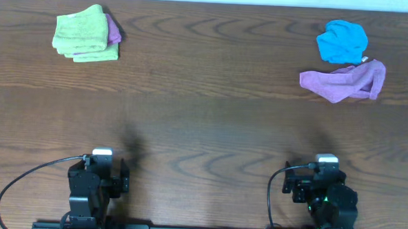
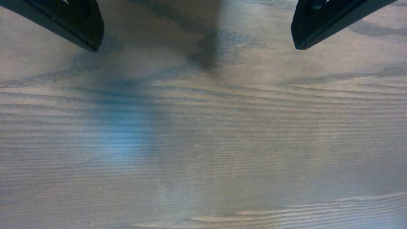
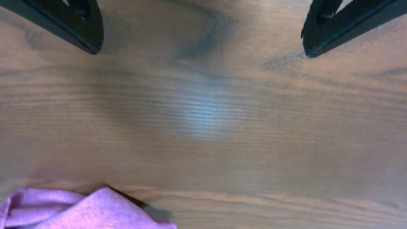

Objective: Fold the cloth

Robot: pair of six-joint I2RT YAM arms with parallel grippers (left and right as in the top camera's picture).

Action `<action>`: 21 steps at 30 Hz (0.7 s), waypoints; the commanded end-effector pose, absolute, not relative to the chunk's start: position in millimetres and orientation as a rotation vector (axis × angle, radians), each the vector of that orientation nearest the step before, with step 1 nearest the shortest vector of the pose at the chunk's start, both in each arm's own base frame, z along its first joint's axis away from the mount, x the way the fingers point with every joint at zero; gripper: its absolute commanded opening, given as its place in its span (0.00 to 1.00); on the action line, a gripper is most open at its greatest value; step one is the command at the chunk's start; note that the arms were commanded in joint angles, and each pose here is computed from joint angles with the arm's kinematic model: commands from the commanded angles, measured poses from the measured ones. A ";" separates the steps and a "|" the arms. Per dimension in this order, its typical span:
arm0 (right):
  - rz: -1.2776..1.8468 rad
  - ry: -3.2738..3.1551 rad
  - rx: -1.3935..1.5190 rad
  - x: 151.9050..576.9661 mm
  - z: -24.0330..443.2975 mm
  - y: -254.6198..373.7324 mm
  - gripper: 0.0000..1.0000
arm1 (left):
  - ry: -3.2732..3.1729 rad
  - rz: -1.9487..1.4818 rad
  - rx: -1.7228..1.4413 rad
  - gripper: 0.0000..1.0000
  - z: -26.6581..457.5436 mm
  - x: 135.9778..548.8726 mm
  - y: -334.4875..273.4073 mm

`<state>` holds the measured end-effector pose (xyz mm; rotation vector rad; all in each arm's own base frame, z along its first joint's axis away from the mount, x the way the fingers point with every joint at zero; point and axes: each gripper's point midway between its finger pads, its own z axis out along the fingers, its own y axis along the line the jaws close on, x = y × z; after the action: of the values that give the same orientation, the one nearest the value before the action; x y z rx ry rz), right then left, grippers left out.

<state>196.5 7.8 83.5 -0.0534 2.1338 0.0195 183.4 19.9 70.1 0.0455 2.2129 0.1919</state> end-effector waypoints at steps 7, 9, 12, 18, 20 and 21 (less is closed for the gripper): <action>0.007 2.135 -0.120 195.9 79.4 11.5 0.99 | 2.232 0.199 0.054 0.95 62.4 181.4 20.5; 0.007 2.135 -0.120 195.9 79.4 11.5 0.99 | 2.232 0.199 0.054 0.95 62.4 181.4 20.5; 0.007 2.135 -0.120 195.9 79.4 11.5 0.99 | 2.233 0.199 0.054 0.95 62.3 181.4 20.5; 0.007 2.136 -0.120 195.8 79.3 11.5 0.99 | 2.232 0.199 0.054 0.95 62.4 181.4 20.5; 0.007 2.136 -0.120 195.8 79.3 11.5 0.99 | 2.232 0.199 0.054 0.95 62.4 181.4 20.5; 0.007 2.135 -0.120 195.9 79.4 11.5 0.99 | 2.233 0.198 0.054 0.95 62.4 181.4 20.4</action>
<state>196.7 9.1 83.7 -0.0914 2.1313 0.0067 183.4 19.9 70.1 0.0454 2.2125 0.1919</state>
